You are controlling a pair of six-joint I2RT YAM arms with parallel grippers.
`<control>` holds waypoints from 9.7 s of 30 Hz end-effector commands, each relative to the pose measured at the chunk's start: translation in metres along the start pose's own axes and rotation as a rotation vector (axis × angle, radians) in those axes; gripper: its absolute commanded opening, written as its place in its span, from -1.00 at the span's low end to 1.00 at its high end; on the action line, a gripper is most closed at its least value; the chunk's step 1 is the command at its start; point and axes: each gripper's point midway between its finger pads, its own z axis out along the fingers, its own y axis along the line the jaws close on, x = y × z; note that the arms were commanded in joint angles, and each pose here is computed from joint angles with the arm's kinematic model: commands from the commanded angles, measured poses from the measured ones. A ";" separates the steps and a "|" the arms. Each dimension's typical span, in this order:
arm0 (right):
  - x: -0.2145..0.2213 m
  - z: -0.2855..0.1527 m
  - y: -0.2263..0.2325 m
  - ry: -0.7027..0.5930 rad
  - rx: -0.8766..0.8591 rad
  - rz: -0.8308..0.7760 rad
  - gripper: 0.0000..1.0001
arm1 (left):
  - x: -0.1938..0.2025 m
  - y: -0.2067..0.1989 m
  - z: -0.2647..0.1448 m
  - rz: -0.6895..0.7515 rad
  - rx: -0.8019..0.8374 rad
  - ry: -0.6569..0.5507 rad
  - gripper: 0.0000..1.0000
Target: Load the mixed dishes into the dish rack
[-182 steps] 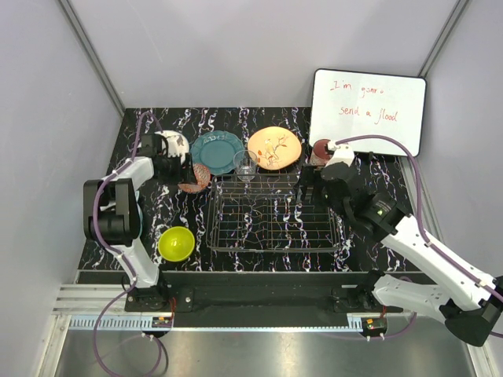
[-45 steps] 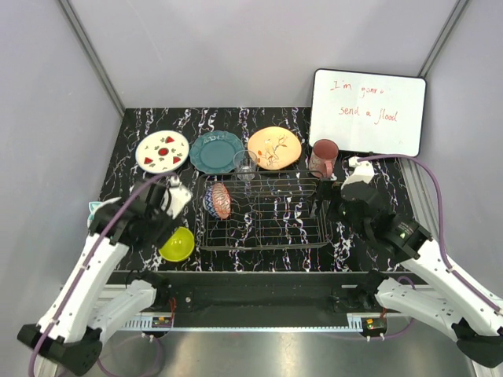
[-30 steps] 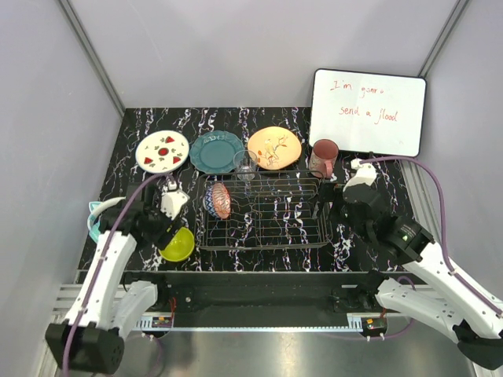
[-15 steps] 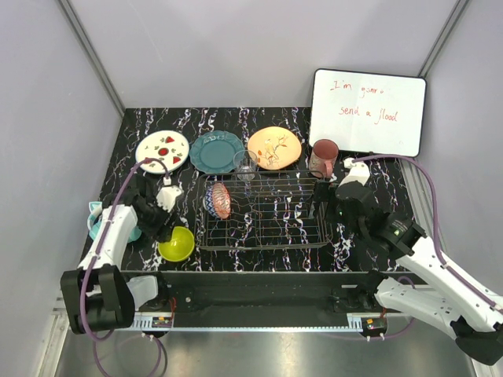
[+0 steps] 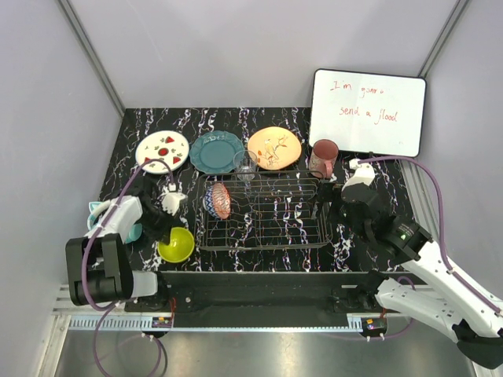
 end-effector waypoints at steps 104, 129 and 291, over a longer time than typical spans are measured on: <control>-0.014 -0.020 0.019 0.004 -0.088 0.078 1.00 | -0.152 -0.109 -0.228 0.435 -0.692 -0.174 0.98; 0.077 0.044 0.233 0.747 -0.714 0.376 0.93 | -0.137 0.015 -0.099 -0.184 -0.654 -0.174 0.87; -0.017 0.032 0.104 -0.073 -0.408 -0.058 0.50 | -0.266 0.121 -0.148 -0.051 -0.757 -0.322 -1.00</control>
